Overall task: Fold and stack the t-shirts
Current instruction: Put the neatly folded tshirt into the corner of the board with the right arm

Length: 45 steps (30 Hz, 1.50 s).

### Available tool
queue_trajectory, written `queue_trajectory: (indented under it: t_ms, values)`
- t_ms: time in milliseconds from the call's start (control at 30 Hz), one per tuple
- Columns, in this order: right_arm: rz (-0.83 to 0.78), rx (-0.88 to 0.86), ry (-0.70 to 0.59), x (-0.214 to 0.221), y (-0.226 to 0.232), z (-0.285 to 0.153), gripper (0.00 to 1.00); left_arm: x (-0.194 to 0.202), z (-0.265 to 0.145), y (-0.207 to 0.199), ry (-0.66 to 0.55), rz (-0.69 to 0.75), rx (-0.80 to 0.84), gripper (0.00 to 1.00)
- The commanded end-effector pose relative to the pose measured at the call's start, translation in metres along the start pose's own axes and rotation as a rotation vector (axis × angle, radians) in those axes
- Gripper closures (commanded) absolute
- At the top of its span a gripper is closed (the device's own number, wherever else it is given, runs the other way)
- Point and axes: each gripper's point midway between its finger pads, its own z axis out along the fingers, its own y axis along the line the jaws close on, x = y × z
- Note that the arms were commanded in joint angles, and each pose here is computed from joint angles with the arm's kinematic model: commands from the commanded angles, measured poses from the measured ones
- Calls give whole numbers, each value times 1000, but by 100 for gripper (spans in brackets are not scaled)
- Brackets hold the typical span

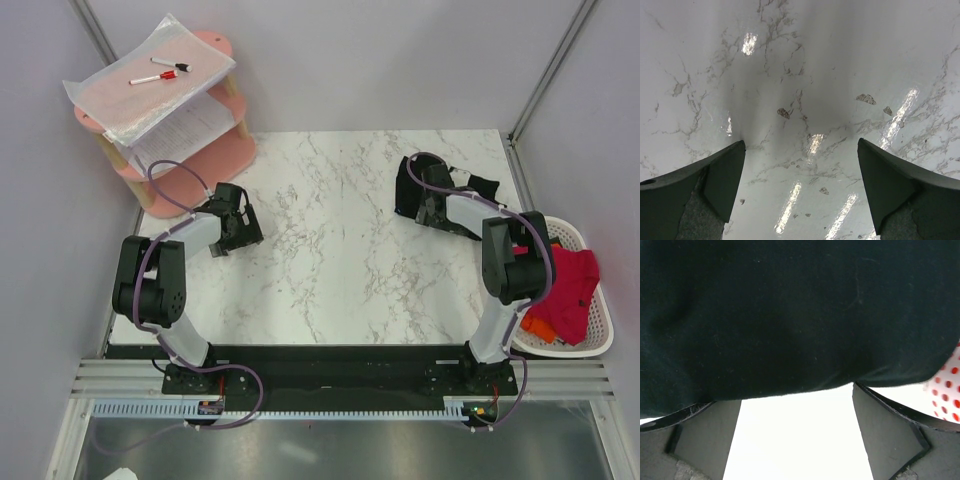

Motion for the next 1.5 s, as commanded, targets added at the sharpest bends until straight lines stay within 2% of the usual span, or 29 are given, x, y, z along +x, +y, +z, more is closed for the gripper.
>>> queue_trajectory:
  t_ms: [0, 167, 267, 333, 367, 433, 467, 500, 533, 567, 667, 833, 1033, 1167, 1467]
  values:
    - [19, 19, -105, -36, -5, -22, 2, -6, 1, -9, -21, 24, 29, 0]
    - [-34, -198, -266, -71, 51, -92, 2, -6, 1, -12, -23, 21, 43, 0]
    - [-83, -306, -277, -77, 93, -111, 2, -5, 1, -15, -22, 25, 46, 0]
    - [-124, -373, -222, -67, 123, -99, 2, -3, 1, -14, -19, 25, 45, 0]
    - [-127, -402, -233, -80, 138, -106, 2, -3, 1, -14, -19, 28, 43, 0]
    - [-201, -379, -156, -61, 159, -78, 2, -1, 1, -13, -14, 27, 41, 0]
    - [-198, -407, -180, -77, 176, -85, 2, -2, 1, -13, -17, 25, 43, 0]
    - [-228, -388, -130, -63, 187, -62, 2, -1, 1, -13, -16, 27, 43, 0]
    - [-250, -393, -91, -56, 192, -56, 2, -1, 0, -14, -17, 25, 43, 0]
    - [-237, -416, -113, -71, 203, -61, 2, -1, -1, -14, -18, 27, 45, 0]
    - [-244, -426, -95, -68, 217, -50, 2, 0, -2, -13, -20, 27, 45, 0]
    - [-239, -422, -94, -69, 219, -46, 2, 0, -5, -12, -30, 29, 43, 0]
    - [-257, -380, -30, -45, 209, -30, 2, 2, -4, -10, -26, 27, 40, 0]
    - [-261, -318, 37, -22, 187, -18, 2, 3, -4, -9, -24, 33, 37, 0]
    - [-201, -207, 113, -9, 122, 3, 2, 1, -8, -12, -30, 33, 53, 0]
